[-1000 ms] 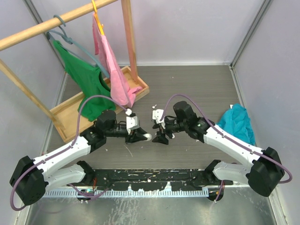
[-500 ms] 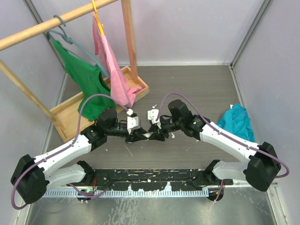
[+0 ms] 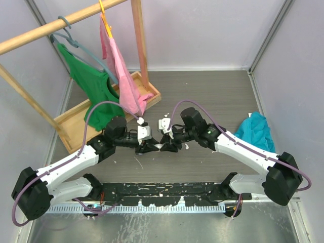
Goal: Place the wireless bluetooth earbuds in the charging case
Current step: Pick up the charging case at the center of the board.
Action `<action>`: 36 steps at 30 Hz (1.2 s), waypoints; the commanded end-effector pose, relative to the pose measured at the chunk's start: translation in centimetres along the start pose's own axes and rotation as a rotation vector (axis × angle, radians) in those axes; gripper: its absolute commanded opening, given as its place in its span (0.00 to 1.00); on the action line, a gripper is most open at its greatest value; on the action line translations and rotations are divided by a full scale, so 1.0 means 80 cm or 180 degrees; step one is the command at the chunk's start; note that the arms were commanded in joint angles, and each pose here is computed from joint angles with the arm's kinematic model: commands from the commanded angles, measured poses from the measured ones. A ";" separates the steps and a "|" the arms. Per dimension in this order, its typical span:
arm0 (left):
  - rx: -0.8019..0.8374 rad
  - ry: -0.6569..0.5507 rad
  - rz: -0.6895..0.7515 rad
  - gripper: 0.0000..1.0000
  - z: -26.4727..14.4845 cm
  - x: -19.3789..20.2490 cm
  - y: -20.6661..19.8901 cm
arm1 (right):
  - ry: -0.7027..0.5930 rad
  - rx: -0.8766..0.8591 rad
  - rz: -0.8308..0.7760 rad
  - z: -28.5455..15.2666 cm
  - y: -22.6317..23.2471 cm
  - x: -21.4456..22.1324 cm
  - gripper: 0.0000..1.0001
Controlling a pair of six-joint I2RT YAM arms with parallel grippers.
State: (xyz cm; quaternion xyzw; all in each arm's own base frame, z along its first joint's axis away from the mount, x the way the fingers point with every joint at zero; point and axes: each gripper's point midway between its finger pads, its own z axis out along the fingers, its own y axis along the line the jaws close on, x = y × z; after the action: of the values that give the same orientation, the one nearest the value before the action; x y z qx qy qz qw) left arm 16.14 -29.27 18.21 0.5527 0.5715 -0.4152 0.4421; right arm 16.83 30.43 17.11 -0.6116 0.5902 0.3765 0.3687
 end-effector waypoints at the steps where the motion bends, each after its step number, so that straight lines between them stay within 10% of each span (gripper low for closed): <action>1: 0.0008 -0.0193 0.0206 0.02 -0.002 -0.033 0.004 | -0.0135 0.0023 -0.0105 -0.002 -0.005 -0.026 0.42; 11: -0.0116 -0.0211 0.0214 0.19 -0.007 -0.031 0.007 | -0.0057 0.0255 0.0005 -0.005 -0.020 -0.025 0.02; 21: -0.0655 -0.0663 0.0288 0.59 -0.022 -0.036 0.023 | -0.0540 0.0635 -0.0092 -0.033 -0.029 -0.055 0.01; 36: -0.0830 -0.1268 0.0249 0.62 -0.027 -0.054 0.026 | -0.1204 0.0611 -0.0209 -0.050 -0.008 -0.092 0.01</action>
State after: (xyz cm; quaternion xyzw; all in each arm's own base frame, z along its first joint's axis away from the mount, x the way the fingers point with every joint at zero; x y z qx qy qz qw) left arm 17.89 -27.98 19.93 0.4406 0.5458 -0.4081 0.5843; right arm 17.56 29.57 21.90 -0.5227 0.5712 0.3932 0.4958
